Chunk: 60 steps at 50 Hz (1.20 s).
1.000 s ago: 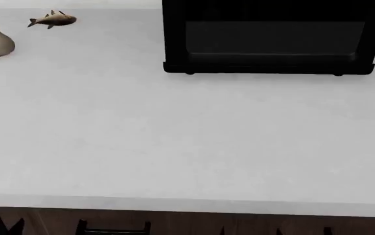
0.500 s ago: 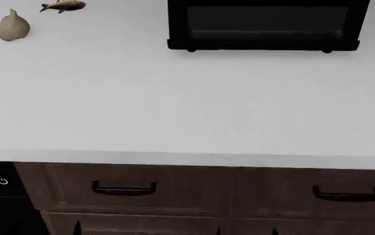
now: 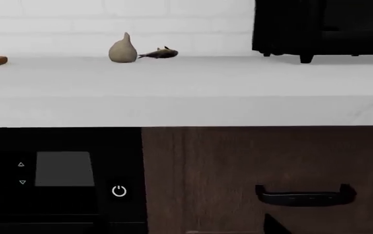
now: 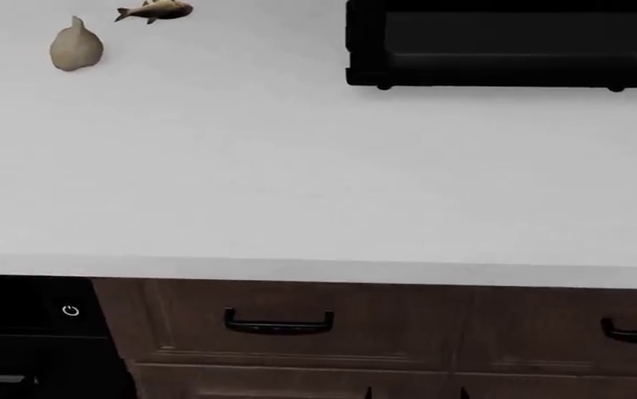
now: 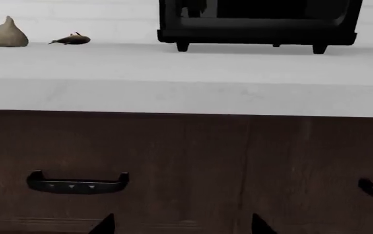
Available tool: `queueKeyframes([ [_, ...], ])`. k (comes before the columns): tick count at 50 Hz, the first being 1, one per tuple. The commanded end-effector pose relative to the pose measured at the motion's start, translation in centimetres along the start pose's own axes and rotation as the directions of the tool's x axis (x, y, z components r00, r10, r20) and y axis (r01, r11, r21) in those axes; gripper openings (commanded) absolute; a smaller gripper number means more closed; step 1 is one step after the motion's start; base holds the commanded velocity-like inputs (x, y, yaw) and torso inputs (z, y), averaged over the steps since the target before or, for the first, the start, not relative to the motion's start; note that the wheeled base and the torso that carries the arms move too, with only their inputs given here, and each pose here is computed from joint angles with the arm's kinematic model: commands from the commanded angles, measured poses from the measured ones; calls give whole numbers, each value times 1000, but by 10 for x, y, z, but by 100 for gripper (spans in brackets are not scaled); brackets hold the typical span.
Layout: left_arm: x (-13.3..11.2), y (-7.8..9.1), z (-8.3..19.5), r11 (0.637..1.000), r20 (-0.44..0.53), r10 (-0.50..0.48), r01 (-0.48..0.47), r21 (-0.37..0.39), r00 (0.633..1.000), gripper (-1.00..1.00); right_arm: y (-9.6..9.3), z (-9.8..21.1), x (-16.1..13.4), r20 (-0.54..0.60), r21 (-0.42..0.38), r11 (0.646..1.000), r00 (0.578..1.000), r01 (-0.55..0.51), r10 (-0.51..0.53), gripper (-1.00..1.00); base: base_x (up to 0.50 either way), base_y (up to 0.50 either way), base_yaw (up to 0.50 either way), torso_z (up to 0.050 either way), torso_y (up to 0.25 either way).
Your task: Open the dishwasher door
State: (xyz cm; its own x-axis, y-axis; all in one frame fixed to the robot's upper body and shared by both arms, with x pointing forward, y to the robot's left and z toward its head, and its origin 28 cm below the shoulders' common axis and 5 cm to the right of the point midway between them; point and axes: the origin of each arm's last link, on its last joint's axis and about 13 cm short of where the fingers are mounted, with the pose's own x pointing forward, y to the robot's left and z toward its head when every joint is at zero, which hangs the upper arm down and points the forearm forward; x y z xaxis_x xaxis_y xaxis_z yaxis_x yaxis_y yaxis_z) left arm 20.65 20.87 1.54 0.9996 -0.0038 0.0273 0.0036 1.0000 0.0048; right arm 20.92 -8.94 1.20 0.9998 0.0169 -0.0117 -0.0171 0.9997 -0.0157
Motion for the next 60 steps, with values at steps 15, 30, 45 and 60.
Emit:
queueKeyframes([
  [15, -1, 1, 0, 1000, 8, -9, 9, -10, 1000, 100, 0, -4, -3, -4, 5, 1000, 1000, 3, -3, 100, 0, 500, 0, 0, 0],
  [30, 0, 1, -4, 1000, 6, -11, 11, -10, 1000, 100, 0, -4, -3, -4, 8, 1000, 1000, 1, -1, 100, 0, 500, 0, 0, 0],
  [45, 0, -1, -3, 1000, -12, -13, 13, -23, 1000, 100, -1, -2, -6, 5, 20, 1000, 1000, 9, -9, 100, 0, 53, 0, -13, 0],
  [60, -1, -2, -2, 1000, -13, -17, 16, -27, 1000, 100, -2, -4, -6, 0, 20, 1000, 1000, 12, -12, 100, 0, 0, 0, -50, 0],
])
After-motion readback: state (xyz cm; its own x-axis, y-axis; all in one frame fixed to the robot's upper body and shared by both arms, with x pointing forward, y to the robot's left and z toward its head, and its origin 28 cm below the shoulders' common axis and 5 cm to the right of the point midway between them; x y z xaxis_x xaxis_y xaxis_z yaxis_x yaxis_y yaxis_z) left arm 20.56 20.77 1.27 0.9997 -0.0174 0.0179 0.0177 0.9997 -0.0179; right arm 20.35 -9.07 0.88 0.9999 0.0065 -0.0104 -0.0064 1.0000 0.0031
